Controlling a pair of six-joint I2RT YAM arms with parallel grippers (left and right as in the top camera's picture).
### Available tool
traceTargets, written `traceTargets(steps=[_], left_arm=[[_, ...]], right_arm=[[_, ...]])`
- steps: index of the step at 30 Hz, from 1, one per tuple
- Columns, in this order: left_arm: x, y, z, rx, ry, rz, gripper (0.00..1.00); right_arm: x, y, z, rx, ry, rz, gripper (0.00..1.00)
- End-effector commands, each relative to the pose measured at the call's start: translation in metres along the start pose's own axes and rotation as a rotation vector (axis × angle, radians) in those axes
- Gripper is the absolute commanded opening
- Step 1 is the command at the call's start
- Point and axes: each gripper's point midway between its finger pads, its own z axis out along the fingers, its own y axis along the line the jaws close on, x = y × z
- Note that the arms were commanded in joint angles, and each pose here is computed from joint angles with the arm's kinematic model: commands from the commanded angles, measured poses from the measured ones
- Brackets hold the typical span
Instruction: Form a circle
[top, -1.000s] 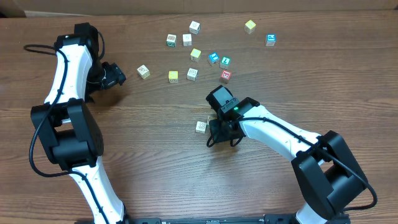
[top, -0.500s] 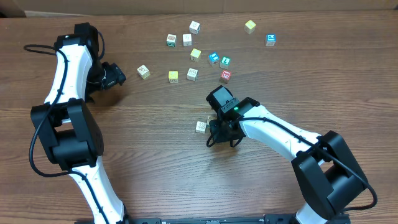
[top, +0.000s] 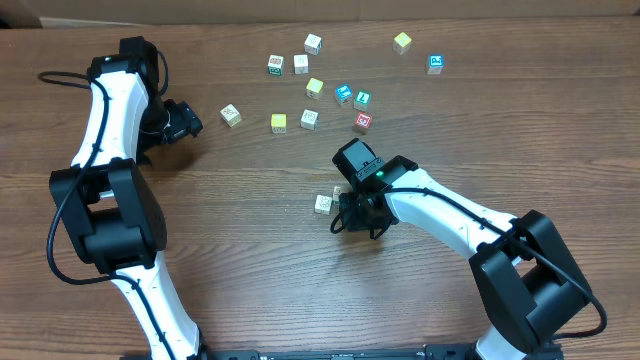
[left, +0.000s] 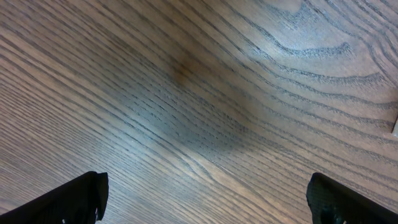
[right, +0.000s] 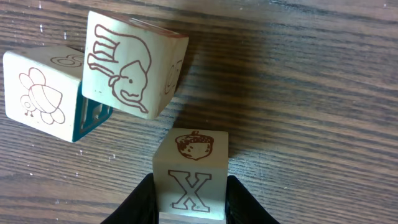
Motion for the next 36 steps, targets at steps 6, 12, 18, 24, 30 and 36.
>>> traceTargets(steps=[6, 12, 18, 24, 30, 36], left_arm=[[0.003, -0.002, 0.006, -0.006, 0.014, -0.013, 1.0], [0.003, -0.002, 0.006, -0.006, 0.014, -0.013, 1.0], [0.003, -0.002, 0.006, -0.006, 0.014, -0.013, 0.99], [0.003, -0.002, 0.006, -0.006, 0.014, -0.013, 1.0], [0.003, -0.002, 0.006, -0.006, 0.014, -0.013, 1.0], [0.003, -0.002, 0.006, -0.006, 0.014, -0.013, 1.0]], right_arm=[[-0.003, 0.004, -0.002, -0.01, -0.007, 0.043, 0.29], [-0.012, 0.007, -0.007, -0.015, -0.034, 0.04, 0.29], [-0.016, 0.009, -0.008, -0.022, -0.048, 0.039, 0.28], [-0.016, 0.01, -0.008, -0.023, -0.049, 0.039, 0.27], [-0.019, 0.011, -0.008, -0.028, -0.059, 0.039, 0.28], [-0.023, 0.004, -0.009, -0.035, -0.059, 0.093, 0.27]])
